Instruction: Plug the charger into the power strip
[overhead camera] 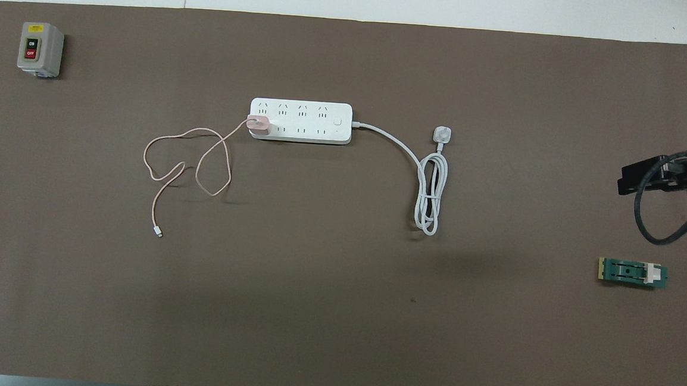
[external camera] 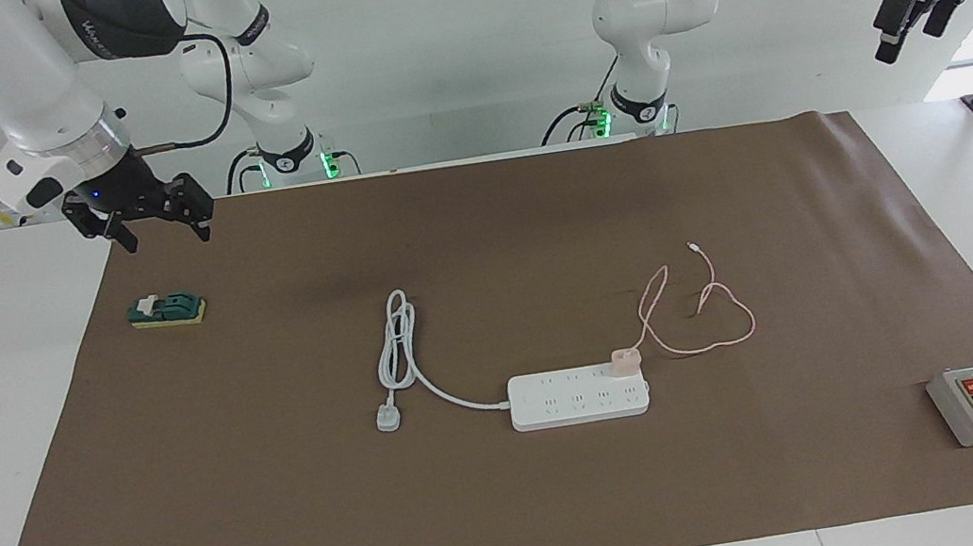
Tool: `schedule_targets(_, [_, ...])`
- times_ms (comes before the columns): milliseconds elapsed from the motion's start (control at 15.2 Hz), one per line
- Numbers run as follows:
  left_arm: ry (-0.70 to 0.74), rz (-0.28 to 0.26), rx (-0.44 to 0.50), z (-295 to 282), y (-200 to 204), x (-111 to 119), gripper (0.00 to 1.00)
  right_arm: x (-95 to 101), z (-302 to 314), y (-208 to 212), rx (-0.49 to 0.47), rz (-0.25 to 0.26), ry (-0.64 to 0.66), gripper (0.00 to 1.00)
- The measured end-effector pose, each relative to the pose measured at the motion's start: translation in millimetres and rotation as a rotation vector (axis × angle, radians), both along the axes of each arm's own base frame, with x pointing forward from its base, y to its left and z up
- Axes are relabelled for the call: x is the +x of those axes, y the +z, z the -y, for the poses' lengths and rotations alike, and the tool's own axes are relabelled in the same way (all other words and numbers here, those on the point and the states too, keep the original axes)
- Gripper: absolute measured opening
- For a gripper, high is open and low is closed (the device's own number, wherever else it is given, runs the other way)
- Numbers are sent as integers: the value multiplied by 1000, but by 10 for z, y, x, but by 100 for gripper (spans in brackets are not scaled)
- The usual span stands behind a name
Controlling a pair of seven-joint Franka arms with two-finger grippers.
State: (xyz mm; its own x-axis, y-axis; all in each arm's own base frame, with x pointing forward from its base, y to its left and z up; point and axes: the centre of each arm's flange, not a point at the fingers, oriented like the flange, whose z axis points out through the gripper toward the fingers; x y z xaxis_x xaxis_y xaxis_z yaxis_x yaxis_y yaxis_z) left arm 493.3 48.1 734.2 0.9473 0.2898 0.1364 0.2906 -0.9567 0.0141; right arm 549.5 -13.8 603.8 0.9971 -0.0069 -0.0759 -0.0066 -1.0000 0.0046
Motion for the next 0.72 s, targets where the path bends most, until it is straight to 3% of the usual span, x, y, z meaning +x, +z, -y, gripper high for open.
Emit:
schedule_targets(395, [-126,-90,9,540,-429,53,100,0,0,0,0,0,0,100])
schedule_targets(724, [-316,-120,26,740,-545,72,100,0,0,0,0,0,0,100])
